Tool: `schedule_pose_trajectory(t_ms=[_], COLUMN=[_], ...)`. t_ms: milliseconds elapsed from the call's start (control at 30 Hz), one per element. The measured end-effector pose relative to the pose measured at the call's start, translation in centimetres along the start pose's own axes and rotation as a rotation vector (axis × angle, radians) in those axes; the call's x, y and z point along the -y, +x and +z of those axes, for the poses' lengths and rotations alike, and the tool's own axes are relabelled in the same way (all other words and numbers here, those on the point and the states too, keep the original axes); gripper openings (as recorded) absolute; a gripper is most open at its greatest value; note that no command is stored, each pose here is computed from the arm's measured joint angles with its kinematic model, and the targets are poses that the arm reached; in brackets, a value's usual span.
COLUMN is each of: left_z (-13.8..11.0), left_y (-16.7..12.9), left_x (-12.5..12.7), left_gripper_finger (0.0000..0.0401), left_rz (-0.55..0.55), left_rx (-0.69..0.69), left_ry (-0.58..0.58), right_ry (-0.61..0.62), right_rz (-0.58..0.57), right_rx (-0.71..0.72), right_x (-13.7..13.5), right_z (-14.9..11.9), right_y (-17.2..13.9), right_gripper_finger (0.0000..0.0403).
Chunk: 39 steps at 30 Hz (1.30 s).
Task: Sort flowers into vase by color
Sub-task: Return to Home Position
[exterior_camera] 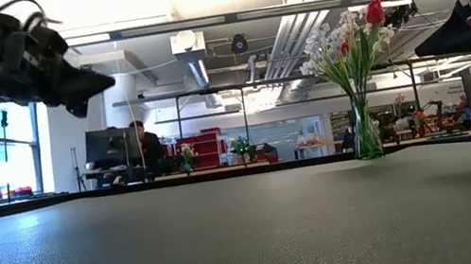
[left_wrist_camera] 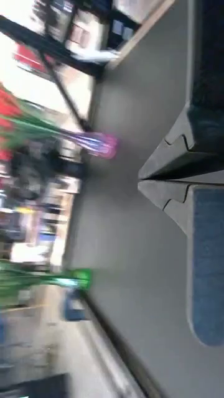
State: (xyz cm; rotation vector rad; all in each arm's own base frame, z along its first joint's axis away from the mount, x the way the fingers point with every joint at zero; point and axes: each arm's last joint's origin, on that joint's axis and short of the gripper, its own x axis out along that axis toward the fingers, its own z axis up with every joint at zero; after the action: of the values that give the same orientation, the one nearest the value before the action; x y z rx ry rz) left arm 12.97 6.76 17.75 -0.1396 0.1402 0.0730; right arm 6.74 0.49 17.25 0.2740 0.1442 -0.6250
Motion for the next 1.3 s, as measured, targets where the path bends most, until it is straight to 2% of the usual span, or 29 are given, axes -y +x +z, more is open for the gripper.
schedule_pose_trajectory(t_ms=[67, 167, 467, 667, 867, 933, 1067, 1133, 1300], left_z=[-0.1, -0.8, -1.5, -2.2, -1.2, -0.6, -0.9, -1.0, -1.7], left_y=[-0.1, -0.1, 0.7, 0.1, -2.0, -3.0, -4.7, -4.8, -4.3], left_x=[0.1, 0.2, 3.3, 4.6, 4.9, 5.0, 5.0, 5.0, 4.8], left_gripper_finger=[0.0000, 0.0000, 0.0000, 0.0000, 0.0000, 0.0000, 0.0000, 0.0000, 0.0000], left_rz=[0.020, 0.107, 0.018, 0.016, 0.038, 0.044, 0.082, 0.096, 0.111], left_rx=[0.078, 0.112, 0.112, 0.027, -0.091, -0.073, -0.029, 0.007, -0.038], left_ry=[-0.008, -0.075, -0.152, -0.154, -0.091, -0.066, -0.056, -0.058, -0.066], right_ry=[-0.034, -0.057, -0.108, -0.106, -0.105, -0.105, -0.105, -0.106, -0.076], right_rz=[-0.001, -0.001, 0.000, 0.000, 0.002, 0.010, 0.022, 0.020, 0.009], right_rx=[0.000, 0.001, 0.000, 0.000, -0.001, -0.006, -0.013, -0.012, 0.009], right_x=[0.0, 0.0, 0.0, 0.0, 0.0, 0.0, -0.1, -0.1, -0.1], right_z=[0.0, 0.0, 0.0, 0.0, 0.0, 0.0, 0.0, 0.0, 0.2], right_y=[0.0, 0.0, 0.0, 0.0, 0.0, 0.0, 0.0, 0.0, 0.0], right_gripper_finger=[0.0000, 0.0000, 0.0000, 0.0000, 0.0000, 0.0000, 0.0000, 0.0000, 0.0000])
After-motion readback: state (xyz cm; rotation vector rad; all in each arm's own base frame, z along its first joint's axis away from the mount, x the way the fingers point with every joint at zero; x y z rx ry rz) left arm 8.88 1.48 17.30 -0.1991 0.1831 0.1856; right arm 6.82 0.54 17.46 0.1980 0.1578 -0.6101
